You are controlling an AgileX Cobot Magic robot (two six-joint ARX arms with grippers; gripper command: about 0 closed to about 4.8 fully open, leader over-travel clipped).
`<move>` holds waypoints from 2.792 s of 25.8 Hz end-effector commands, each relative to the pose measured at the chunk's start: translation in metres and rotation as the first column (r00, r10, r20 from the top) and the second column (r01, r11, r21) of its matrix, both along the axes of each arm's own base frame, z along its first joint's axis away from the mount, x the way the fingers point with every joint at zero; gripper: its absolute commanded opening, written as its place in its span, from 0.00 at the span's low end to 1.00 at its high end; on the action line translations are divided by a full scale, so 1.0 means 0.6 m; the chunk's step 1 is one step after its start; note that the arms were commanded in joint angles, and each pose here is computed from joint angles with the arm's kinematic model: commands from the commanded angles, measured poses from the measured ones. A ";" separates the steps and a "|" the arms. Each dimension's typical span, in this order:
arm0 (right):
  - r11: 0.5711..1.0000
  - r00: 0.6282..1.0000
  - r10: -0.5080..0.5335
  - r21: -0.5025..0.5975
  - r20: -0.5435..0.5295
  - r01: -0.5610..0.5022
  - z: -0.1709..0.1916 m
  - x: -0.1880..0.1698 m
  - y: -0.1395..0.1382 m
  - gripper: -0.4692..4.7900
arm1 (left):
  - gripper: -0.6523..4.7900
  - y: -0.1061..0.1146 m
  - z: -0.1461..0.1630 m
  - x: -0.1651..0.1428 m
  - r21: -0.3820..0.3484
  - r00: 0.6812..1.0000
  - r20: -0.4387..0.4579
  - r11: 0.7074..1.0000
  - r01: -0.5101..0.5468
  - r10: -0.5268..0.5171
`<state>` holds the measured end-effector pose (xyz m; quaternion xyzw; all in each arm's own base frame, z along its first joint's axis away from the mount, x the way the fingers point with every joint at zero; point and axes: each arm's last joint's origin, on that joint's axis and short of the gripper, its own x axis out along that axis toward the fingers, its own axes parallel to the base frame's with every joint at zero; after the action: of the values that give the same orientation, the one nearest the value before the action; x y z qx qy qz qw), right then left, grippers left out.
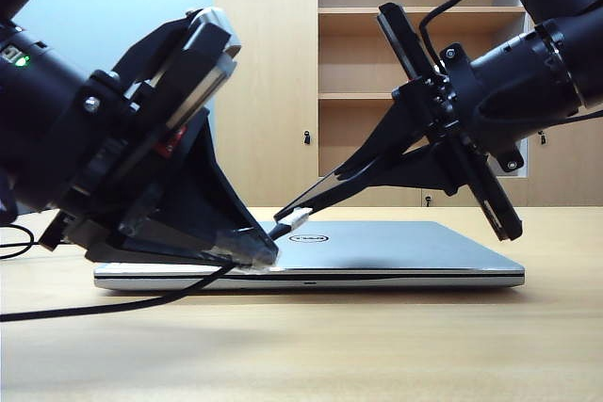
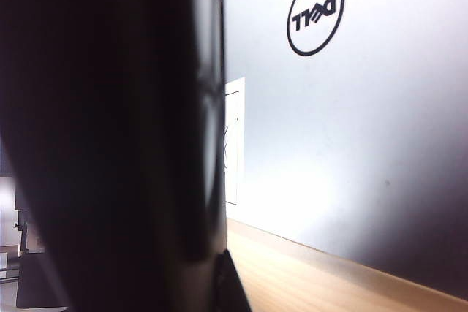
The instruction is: Pick up the charging cable and the phone, plug the charging cable into the charging port on the phone, and finally place them back on the table.
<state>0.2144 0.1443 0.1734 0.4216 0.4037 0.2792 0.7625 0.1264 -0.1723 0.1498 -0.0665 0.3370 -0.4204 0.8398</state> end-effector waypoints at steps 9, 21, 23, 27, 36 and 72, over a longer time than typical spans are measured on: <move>0.999 0.999 0.023 0.048 0.028 -0.025 0.011 0.003 0.004 0.08 | 0.11 -0.003 0.006 0.002 -0.048 1.000 -0.008 0.999 -0.020 0.020; 0.997 1.000 0.016 0.069 0.004 -0.016 0.012 0.003 0.004 0.08 | 0.11 -0.003 0.006 0.002 -0.047 1.000 -0.008 0.999 -0.020 0.020; 0.998 1.000 0.017 0.067 0.007 -0.018 0.012 0.003 0.004 0.08 | 0.11 -0.003 0.006 0.002 -0.047 1.000 -0.008 0.999 -0.020 0.020; 0.997 0.999 0.043 0.059 0.025 -0.045 0.012 0.002 0.004 0.08 | 0.11 -0.003 0.006 0.002 -0.054 1.000 -0.017 0.998 -0.027 0.026; 0.997 0.998 0.050 0.052 0.039 -0.052 0.012 0.002 0.005 0.08 | 0.11 -0.005 0.012 0.004 -0.092 0.999 -0.005 0.995 -0.033 0.033; 0.989 0.986 0.138 0.046 0.089 -0.143 0.014 0.000 0.006 0.08 | 0.11 -0.006 0.017 0.006 -0.119 0.999 0.015 0.992 -0.031 0.033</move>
<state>0.2151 0.1462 0.1779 0.3882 0.3890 0.3457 0.7606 0.1271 -0.1737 0.1526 -0.1038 0.3307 -0.4208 0.8383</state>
